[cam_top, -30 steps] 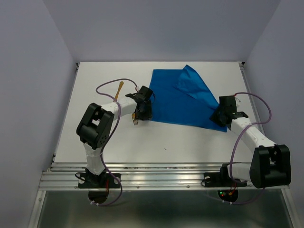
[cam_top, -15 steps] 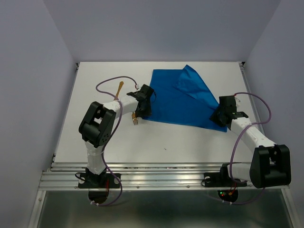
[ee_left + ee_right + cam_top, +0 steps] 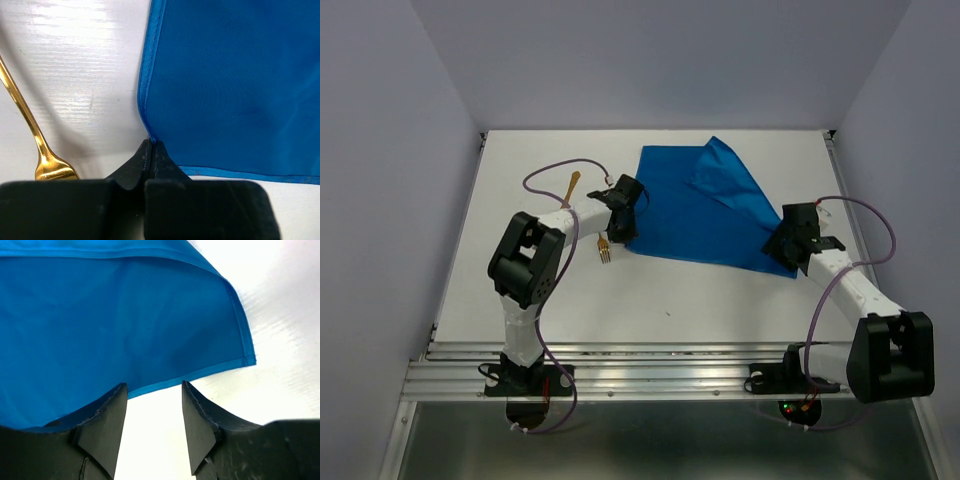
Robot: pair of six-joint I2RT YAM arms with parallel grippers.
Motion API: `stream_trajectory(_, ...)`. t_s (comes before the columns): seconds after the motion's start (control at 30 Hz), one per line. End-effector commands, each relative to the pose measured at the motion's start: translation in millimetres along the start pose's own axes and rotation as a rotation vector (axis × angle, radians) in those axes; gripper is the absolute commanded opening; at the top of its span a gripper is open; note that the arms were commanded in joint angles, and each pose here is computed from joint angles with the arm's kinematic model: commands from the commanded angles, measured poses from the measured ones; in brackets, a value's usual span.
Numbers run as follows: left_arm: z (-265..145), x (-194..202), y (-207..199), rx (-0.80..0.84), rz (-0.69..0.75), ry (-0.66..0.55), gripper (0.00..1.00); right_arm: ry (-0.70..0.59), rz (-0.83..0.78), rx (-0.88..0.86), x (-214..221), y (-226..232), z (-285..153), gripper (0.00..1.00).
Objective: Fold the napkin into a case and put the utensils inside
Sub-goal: Pick up the crumpled napkin from the center of the board.
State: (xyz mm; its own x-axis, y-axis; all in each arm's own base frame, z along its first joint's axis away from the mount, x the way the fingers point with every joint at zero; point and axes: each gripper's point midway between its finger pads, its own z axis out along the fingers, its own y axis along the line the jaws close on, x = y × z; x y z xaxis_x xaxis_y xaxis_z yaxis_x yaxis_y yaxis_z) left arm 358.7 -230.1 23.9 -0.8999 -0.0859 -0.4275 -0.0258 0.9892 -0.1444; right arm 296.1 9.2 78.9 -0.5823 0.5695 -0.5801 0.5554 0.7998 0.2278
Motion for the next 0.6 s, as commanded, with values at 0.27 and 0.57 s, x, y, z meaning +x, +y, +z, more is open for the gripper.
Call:
stream_trajectory(0.27,-41,-36,-1,0.042,-0.036,-0.095,0.0,0.099,0.009,0.123,10,-27,13,0.54)
stream_trajectory(0.57,-31,-33,21,0.069,-0.125,-0.082,0.0,0.18,0.025,0.165,31,-46,23,0.56)
